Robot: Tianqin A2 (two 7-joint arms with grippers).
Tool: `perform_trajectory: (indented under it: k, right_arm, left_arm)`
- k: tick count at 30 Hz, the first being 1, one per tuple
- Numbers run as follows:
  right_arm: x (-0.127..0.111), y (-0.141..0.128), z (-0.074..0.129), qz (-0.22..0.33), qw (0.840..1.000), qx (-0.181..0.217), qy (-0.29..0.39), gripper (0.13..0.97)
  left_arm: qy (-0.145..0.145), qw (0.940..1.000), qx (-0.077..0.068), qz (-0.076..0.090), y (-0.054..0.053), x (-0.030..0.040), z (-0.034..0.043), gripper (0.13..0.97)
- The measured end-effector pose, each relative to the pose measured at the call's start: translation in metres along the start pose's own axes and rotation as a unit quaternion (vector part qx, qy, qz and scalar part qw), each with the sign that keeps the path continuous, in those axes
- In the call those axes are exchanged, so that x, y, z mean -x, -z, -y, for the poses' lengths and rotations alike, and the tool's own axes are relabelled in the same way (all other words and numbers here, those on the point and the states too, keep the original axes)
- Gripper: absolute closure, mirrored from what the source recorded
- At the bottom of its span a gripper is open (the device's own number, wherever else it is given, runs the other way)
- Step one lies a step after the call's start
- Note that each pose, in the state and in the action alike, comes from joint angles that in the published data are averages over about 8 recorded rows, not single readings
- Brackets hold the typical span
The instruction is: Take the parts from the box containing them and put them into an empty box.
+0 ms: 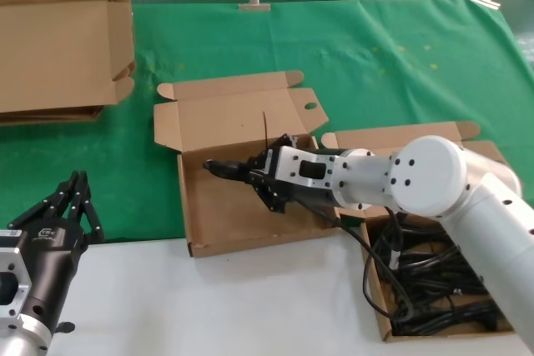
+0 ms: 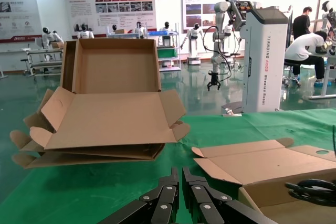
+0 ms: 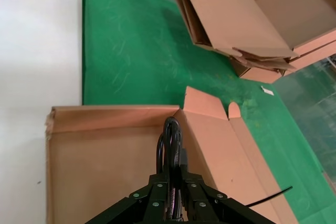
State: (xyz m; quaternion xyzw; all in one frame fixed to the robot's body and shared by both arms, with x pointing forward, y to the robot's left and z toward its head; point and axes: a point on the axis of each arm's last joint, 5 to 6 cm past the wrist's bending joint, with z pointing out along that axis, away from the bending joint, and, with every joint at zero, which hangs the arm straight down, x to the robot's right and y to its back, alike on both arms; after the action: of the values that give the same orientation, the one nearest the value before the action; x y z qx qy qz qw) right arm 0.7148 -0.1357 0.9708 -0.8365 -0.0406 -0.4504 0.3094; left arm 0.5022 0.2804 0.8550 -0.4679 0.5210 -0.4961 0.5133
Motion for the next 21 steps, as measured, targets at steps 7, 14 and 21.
perform_trajectory:
  k: [7,14,21]
  right_arm:
    - [0.0028,-0.0066,0.0004,-0.005,1.0,-0.001,0.002,0.911]
    - [0.0089,-0.0081,-0.0035,0.002,1.0,0.004,0.005,0.889]
    - [0.0063,-0.0047,-0.0076,-0.006,1.0,0.005,-0.003,0.838]
  left_arm:
    - [0.0,1.0,0.0,0.0,0.0,0.0,0.0,0.925]
    - [0.0,1.0,0.0,0.0,0.0,0.0,0.0,0.925]
    - [0.0,1.0,0.0,0.0,0.0,0.0,0.0,0.925]
